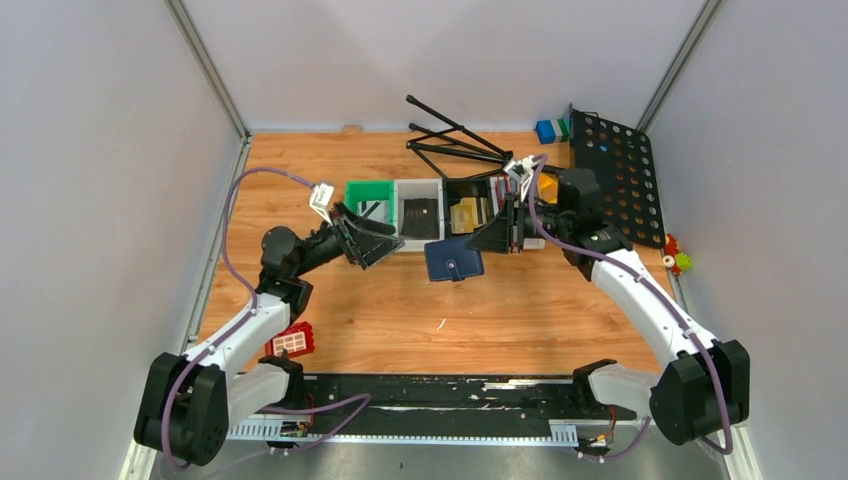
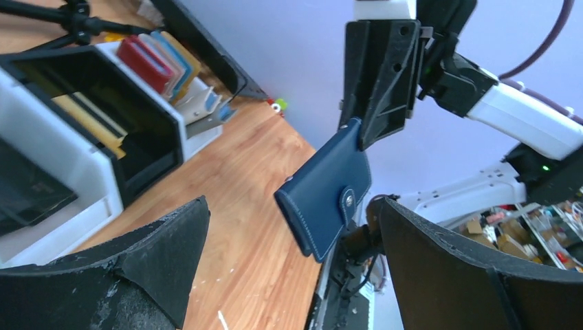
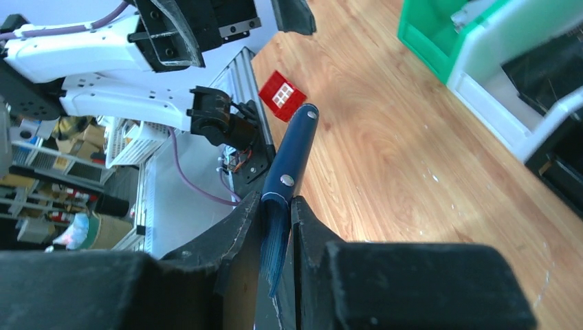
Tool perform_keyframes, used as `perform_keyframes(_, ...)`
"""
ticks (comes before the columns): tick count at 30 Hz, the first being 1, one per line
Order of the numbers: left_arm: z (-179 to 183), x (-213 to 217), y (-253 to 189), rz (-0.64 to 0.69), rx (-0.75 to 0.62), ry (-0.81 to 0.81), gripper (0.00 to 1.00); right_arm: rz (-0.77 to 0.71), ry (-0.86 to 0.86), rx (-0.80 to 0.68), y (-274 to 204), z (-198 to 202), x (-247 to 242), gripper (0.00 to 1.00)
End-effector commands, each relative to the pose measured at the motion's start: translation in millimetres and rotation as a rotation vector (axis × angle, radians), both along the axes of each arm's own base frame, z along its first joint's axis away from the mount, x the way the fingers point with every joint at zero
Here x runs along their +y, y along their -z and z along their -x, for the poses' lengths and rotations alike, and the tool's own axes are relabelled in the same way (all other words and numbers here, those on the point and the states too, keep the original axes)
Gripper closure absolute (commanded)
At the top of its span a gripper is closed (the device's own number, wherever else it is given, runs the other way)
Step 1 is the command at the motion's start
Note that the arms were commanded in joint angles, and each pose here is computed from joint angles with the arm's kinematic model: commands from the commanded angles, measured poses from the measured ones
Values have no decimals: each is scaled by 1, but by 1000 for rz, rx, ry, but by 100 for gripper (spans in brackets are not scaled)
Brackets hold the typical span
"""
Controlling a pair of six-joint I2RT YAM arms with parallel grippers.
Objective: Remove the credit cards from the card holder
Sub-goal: Pick up the card holder from the storage box.
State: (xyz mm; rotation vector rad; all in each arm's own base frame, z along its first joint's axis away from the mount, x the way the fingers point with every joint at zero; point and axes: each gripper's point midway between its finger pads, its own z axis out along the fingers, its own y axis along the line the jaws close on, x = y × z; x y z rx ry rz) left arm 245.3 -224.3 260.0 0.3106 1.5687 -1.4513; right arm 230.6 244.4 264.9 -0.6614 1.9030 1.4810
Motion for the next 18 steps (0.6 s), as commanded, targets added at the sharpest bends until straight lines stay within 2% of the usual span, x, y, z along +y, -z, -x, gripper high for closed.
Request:
perform_keyframes(1, 15, -16, -33, 16, -73, 103, 1, -44, -148, -153, -38, 9, 17, 100)
perform_keyframes(10, 40, -46, -45, 5, -97, 288, 17, -84, -283, -190, -65, 13, 41, 100)
perform_keyframes(15, 51, -52, -40, -4, -73, 351, 37, -89, -309, -203, -74, 12, 48, 100)
perform_keyframes(18, 55, -50, -39, 2, -77, 350, 47, -81, -307, -209, -74, 8, 50, 100)
